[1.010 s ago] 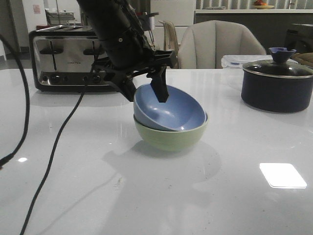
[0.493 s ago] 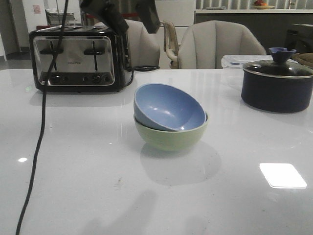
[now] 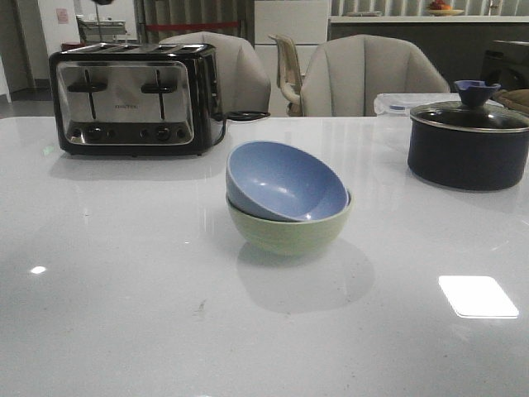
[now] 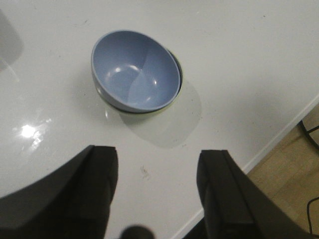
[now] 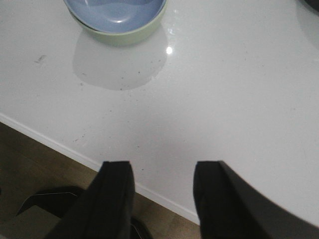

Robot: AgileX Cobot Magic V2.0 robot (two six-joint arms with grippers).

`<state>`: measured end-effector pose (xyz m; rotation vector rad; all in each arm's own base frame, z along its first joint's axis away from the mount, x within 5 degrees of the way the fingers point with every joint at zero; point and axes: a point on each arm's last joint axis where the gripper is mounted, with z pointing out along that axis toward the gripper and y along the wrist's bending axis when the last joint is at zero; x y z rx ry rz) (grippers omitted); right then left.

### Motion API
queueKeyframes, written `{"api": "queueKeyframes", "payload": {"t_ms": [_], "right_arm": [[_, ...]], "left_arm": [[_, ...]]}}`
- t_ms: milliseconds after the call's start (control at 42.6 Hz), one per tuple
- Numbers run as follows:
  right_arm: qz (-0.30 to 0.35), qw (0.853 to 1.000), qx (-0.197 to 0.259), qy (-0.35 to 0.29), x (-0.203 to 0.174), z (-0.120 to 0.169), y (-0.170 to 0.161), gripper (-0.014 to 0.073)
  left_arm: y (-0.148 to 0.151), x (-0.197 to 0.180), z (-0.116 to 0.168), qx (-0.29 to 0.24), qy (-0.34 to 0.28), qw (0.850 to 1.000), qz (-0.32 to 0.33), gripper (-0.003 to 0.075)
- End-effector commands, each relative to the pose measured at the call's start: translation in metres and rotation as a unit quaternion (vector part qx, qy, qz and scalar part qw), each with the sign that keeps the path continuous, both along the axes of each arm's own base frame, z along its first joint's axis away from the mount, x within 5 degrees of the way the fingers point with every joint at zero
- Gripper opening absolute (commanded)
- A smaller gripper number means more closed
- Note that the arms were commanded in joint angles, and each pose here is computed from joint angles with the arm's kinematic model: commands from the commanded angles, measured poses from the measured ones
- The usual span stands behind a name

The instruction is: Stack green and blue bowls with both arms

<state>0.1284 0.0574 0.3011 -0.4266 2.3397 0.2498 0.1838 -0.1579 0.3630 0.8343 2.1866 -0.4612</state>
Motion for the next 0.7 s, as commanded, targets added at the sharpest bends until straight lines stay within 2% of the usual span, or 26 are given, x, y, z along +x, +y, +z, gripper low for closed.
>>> {"api": "queueKeyframes", "payload": {"t_ms": [0, 211, 446, 540, 681], "right_arm": [[-0.001, 0.999, 0.015, -0.046, 0.004, 0.014, 0.001, 0.0409], [-0.001, 0.999, 0.015, -0.046, 0.004, 0.014, 0.001, 0.0409], [-0.001, 0.999, 0.014, -0.044, 0.003, 0.013, 0.001, 0.0402], [-0.001, 0.999, 0.014, -0.043, 0.003, 0.013, 0.001, 0.033], [-0.001, 0.999, 0.013, -0.042, 0.003, 0.013, 0.001, 0.0156]], "left_arm": [[0.016, -0.022, 0.015, -0.04, -0.057, 0.998, 0.001, 0.0415], [0.046, -0.059, -0.007, -0.045, -0.062, 0.997, 0.001, 0.0415], [0.066, -0.083, -0.031, -0.054, -0.074, 0.996, 0.004, 0.0399], [0.068, -0.085, -0.035, -0.055, -0.075, 0.996, 0.005, 0.0347], [0.068, -0.085, -0.037, -0.049, -0.077, 0.996, 0.005, 0.023]]}}
